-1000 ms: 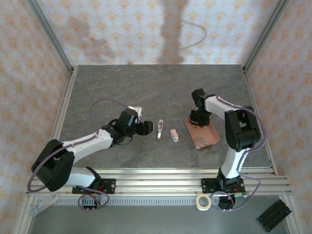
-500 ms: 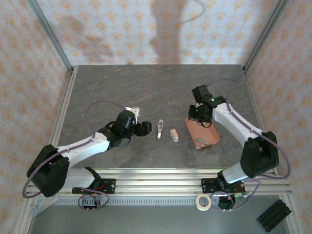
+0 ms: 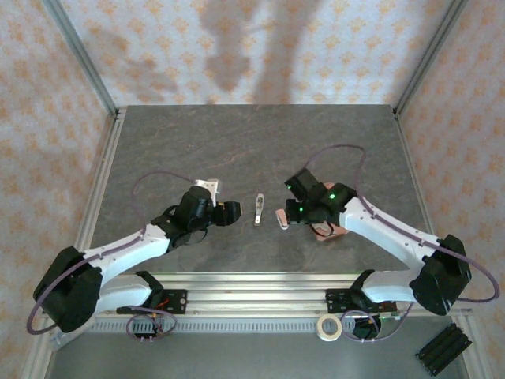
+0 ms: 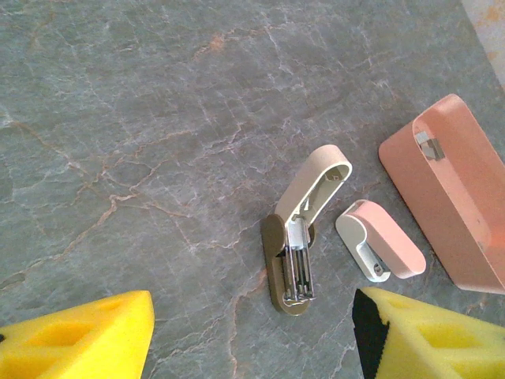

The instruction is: Load the staples into the stapler

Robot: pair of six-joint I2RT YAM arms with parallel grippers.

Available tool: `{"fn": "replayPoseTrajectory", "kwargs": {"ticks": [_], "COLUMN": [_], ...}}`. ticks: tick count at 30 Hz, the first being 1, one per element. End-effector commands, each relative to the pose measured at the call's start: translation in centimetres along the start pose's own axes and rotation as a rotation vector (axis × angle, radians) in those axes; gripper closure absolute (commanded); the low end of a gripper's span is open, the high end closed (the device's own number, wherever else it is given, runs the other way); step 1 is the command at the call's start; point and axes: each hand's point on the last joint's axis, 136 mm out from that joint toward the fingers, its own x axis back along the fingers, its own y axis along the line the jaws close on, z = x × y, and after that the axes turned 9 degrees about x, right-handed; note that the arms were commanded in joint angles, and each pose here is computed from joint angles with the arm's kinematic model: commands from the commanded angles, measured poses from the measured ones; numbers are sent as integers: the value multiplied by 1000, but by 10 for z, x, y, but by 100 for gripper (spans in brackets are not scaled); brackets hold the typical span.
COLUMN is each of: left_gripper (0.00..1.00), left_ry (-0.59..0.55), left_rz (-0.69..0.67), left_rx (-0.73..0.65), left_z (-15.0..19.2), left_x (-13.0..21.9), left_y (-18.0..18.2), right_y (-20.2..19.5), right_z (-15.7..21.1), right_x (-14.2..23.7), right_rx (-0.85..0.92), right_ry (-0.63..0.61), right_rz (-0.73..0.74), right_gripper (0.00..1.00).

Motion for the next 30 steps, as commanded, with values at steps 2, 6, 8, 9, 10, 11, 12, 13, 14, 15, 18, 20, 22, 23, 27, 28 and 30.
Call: {"fn": "replayPoseTrajectory", "kwargs": {"ticks": [2,6,8,9,10,11,12,13,14,15,18,20,22,23,27,28,30], "left_gripper": [31,31,31,31,31,31,31,31,31,31,31,30,30,30,29,29,29], "left_ry": [-76,-96,-104,-103,-100,-102,-102,-109,-116,-124,-130,-136,-149,-161,-182,-182,-185], "left_rz": [-12,-28,-28,-27,-30,-33,-39,-41,-49,-55,-64,-87,-103,-102,-87,-87,-86], "left_rx": [34,45,54,54,54,51,47,47,44,40,32,30,34,40,58,60,64], "left_z": [-11,-11,-11,-10,-10,-10,-10,-10,-10,-12,-15,-16,-15,-15,-13,-11,-9], "left_x": [6,8,9,9,10,11,12,14,15,17,24,29,33,34,36,36,36], "left_y": [6,12,13,14,14,14,16,17,19,20,19,22,27,29,33,34,36], "right_y": [9,23,28,30,33,34,36,37,39,40,43,43,42,42,44,43,41], "right_z": [6,14,16,18,19,20,21,23,26,29,38,41,41,40,44,46,52], "right_x": [-5,-13,-17,-20,-22,-25,-28,-30,-32,-35,-44,-48,-50,-50,-58,-61,-66], "right_rx": [14,66,87,95,104,110,118,123,129,131,126,135,143,148,148,141,125], "right_ry": [-19,11,20,27,33,39,45,52,63,73,117,141,148,145,165,171,181], "right_rz": [27,26,33,37,38,39,41,44,46,48,54,62,79,77,74,75,77], "right_gripper": [87,87,87,87,87,87,87,87,87,87,87,88,88,88,88,88,88]}}
